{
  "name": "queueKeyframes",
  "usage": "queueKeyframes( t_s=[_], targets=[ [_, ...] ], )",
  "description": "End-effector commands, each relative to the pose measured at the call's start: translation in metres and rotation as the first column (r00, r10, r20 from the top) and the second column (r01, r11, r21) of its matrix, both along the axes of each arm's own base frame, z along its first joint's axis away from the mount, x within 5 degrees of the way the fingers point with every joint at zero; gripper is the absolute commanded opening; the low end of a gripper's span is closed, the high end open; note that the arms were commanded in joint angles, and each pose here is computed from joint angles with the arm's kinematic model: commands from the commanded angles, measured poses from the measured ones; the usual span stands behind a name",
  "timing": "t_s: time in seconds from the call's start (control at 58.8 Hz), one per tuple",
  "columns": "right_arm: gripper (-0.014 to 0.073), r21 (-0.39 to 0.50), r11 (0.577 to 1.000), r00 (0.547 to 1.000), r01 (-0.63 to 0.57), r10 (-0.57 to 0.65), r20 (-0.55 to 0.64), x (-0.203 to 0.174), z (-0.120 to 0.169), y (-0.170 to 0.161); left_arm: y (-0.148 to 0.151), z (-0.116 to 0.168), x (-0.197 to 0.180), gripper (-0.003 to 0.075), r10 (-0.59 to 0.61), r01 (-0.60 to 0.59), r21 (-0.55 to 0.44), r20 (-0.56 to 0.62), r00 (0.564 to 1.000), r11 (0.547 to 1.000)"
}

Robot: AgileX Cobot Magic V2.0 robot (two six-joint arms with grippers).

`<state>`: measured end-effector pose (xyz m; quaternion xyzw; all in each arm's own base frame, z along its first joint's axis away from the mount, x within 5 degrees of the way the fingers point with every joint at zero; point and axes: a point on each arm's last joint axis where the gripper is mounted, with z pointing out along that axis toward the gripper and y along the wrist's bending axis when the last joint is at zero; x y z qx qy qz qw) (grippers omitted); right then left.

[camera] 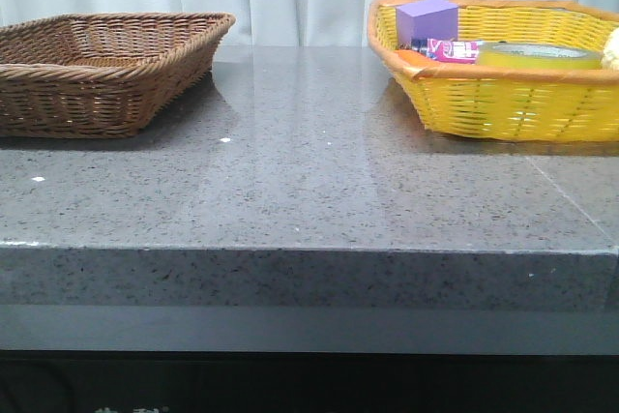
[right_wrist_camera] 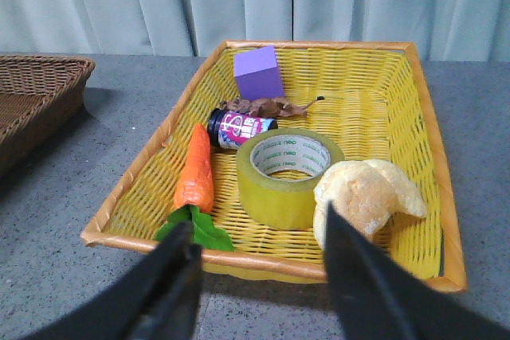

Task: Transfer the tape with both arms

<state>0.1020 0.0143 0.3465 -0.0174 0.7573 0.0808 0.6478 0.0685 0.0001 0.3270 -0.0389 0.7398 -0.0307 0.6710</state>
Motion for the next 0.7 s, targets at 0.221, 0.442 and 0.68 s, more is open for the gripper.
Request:
queueKeyframes(
  t_s=[0.221,0.442,0.68],
  targets=[
    [0.0589,0.012,1.000,0.997,0.026,-0.026,0.075,0.038,0.034,0.001,0.000,0.018,0.001,0.0652,0.003,-0.003,-0.007,0.109,0.994,1.000],
    [0.0589,-0.058,0.998,0.984,-0.015,0.004,-0.179,0.109,0.057,0.008,0.000,0.018,0.001,0.0651,0.003,-0.003,-0.007,0.109,0.994,1.000],
    [0.0589,-0.074,0.995,0.915,-0.069,0.033,-0.403,0.190,0.057,0.018,0.000,0.017,0.001,0.0651,0.003,-0.003,-0.007,0.103,0.995,1.000]
  ],
)
